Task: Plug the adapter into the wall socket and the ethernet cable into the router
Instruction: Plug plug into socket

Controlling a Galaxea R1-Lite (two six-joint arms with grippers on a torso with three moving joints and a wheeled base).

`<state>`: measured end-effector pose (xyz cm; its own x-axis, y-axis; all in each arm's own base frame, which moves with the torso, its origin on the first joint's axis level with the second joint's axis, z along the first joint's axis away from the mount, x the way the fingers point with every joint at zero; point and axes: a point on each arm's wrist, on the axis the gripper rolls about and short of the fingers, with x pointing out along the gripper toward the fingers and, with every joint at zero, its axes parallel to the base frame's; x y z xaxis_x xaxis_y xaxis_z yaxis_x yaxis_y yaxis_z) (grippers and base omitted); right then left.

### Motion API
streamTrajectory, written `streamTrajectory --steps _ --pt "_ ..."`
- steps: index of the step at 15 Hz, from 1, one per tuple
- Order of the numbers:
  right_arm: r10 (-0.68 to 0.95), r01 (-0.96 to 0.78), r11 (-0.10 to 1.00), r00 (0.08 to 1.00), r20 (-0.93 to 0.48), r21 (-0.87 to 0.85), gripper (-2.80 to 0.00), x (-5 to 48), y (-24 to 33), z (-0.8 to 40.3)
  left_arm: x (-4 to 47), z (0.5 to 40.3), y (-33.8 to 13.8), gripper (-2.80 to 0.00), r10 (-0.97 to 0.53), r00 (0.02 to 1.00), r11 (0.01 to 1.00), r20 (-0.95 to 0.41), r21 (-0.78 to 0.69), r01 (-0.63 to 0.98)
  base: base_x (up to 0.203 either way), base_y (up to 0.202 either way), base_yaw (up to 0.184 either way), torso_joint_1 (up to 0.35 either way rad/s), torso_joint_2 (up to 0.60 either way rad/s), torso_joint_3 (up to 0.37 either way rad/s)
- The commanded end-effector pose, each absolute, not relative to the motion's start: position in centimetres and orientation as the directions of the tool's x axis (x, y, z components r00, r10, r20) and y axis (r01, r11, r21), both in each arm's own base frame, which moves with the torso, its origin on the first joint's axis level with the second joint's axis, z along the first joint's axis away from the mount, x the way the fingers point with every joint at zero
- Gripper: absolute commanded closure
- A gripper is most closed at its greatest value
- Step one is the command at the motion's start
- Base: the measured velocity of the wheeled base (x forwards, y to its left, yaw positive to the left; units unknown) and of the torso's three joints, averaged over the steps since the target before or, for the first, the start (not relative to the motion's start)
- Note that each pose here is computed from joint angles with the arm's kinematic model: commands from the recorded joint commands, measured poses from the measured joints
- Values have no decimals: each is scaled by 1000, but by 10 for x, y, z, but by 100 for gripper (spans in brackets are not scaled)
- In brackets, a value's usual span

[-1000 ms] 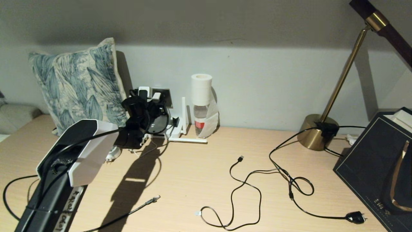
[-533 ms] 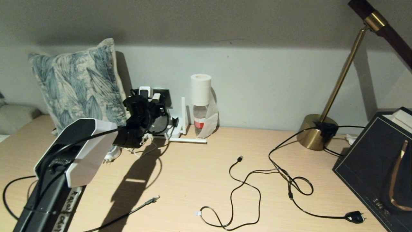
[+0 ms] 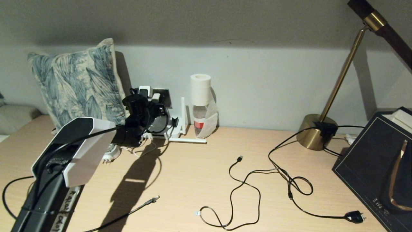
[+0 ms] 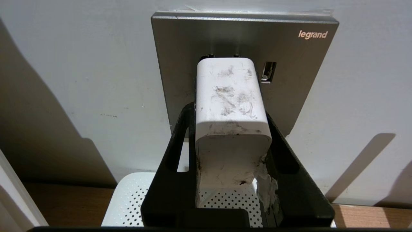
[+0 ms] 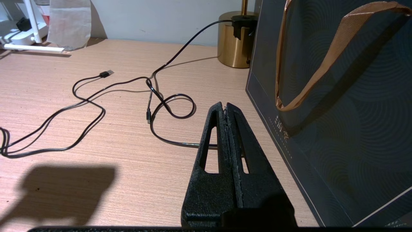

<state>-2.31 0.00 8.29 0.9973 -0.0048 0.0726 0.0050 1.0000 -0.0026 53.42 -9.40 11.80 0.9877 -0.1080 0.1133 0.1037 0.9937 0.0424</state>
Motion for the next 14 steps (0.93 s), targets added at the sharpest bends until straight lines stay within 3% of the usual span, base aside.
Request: streamTrajectory --steps 1,14 --pt "-5 5 1000 999 48 -3 0 -21 0 76 531 131 -92 0 -102 985 994 138 40 98 0 0 0 0 0 0" --pt "-5 5 1000 999 48 -3 0 -21 0 76 527 148 -91 0 -120 980 992 159 43 115 0 0 0 0 0 0"
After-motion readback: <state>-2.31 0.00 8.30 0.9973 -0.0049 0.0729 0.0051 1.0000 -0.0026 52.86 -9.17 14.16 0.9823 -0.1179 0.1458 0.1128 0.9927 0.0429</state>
